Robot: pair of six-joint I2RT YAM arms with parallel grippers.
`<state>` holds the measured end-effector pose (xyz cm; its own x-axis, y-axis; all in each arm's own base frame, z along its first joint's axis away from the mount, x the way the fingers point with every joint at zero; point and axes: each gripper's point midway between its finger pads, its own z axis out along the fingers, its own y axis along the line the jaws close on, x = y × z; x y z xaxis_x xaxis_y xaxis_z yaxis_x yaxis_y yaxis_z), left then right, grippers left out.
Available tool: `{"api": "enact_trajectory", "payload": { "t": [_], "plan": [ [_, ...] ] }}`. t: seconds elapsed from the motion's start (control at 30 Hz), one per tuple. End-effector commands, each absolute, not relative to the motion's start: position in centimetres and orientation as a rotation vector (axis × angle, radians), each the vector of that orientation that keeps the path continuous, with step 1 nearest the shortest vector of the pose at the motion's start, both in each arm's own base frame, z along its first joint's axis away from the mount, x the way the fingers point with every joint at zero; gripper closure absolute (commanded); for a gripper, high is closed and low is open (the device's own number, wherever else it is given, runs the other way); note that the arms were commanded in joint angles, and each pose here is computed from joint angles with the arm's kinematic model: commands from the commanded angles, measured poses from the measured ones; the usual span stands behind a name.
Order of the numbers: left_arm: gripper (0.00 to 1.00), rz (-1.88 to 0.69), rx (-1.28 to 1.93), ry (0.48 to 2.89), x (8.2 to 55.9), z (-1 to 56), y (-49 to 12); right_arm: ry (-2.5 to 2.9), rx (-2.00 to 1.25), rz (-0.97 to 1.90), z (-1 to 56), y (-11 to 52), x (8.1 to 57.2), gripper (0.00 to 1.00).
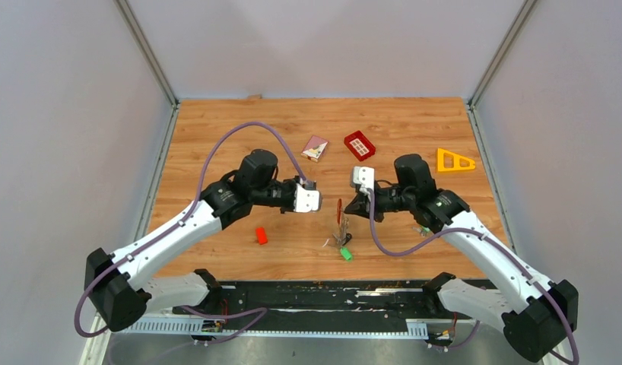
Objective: Put the keys on the keyring
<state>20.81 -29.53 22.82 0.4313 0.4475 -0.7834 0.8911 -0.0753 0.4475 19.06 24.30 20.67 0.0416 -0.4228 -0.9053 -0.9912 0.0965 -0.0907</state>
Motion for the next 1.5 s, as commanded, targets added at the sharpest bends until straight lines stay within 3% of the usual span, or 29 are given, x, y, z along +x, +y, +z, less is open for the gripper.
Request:
{"api": "enact_trajectory", "payload": {
  "t": [0.0, 0.4, 0.67, 1.1, 1.47],
  "plan": [
    [1.00, -0.664, 1.606, 1.199, 19.9, 25.1, -30.5, 1.432, -1.395, 0.767, 22.5, 25.6, 20.6, 1.00],
    [1.00, -1.030, 1.433, 1.408, 17.5, 25.1, -32.5, 1.341, -1.300, 0.434, 23.3, 25.5, 24.5, 1.00],
    [1.00, -1.130, 1.300, 1.540, 18.8, 24.8, -34.3, 1.340, -1.266, 0.396, 23.6, 25.6, 24.7, 1.00],
    [1.00, -1.068, 1.332, 1.556, 19.4, 25.2, -33.9, 1.330, -1.292, 0.395, 23.2, 25.2, 24.0, 1.00],
    [1.00, -0.848, 1.555, 1.605, 19.8, 25.1, -30.8, 1.317, -1.338, 0.410, 22.8, 25.3, 23.4, 1.00]
  ]
}}
